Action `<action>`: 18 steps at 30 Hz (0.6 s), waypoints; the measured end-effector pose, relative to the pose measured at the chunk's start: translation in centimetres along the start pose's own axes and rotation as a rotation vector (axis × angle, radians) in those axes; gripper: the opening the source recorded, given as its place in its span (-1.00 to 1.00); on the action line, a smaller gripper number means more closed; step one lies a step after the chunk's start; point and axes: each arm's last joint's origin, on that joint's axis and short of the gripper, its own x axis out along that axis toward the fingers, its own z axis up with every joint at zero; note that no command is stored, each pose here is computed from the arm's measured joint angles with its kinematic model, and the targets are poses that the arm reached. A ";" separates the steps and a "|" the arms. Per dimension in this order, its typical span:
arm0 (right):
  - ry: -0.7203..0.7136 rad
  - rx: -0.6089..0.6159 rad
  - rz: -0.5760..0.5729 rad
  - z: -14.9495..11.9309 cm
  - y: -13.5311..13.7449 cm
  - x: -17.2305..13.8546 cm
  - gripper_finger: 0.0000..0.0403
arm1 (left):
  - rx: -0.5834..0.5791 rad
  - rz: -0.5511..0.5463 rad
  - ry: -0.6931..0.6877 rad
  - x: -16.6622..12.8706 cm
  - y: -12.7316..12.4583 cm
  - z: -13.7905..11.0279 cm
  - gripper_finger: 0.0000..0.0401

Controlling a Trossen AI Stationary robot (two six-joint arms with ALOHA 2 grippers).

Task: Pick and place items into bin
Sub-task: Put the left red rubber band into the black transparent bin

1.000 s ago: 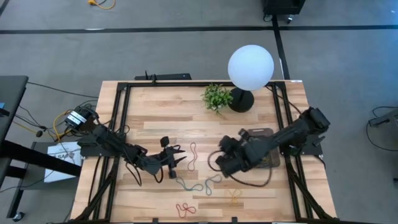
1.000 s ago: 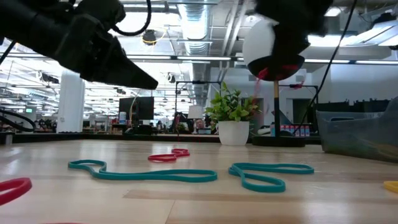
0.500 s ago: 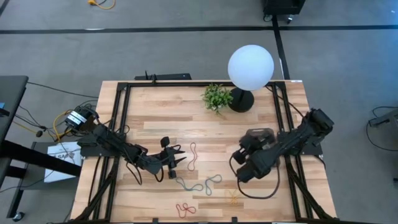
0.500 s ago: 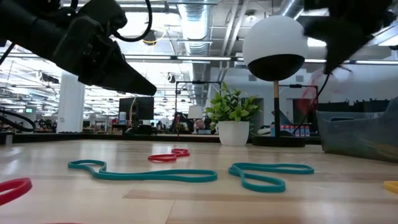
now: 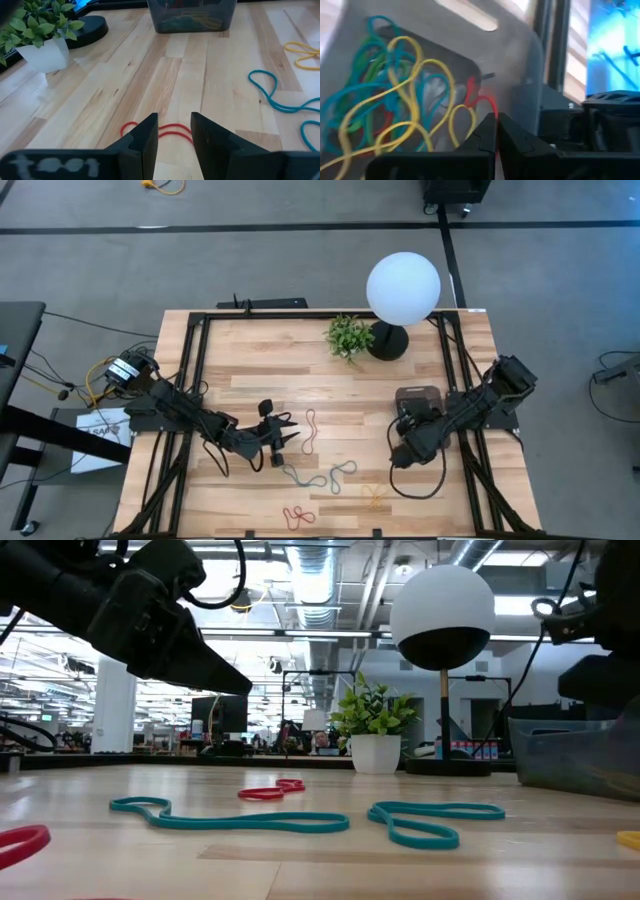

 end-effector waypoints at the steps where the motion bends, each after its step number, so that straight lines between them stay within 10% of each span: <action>1: -0.015 0.000 0.019 0.0 0.1 -0.2 -0.99 | 0.000 0.001 0.000 0.0 0.0 0.0 -0.46; 18: -0.058 0.041 0.057 1.0 0.5 -0.9 -0.69 | -0.014 0.000 0.001 0.0 0.0 0.0 -0.46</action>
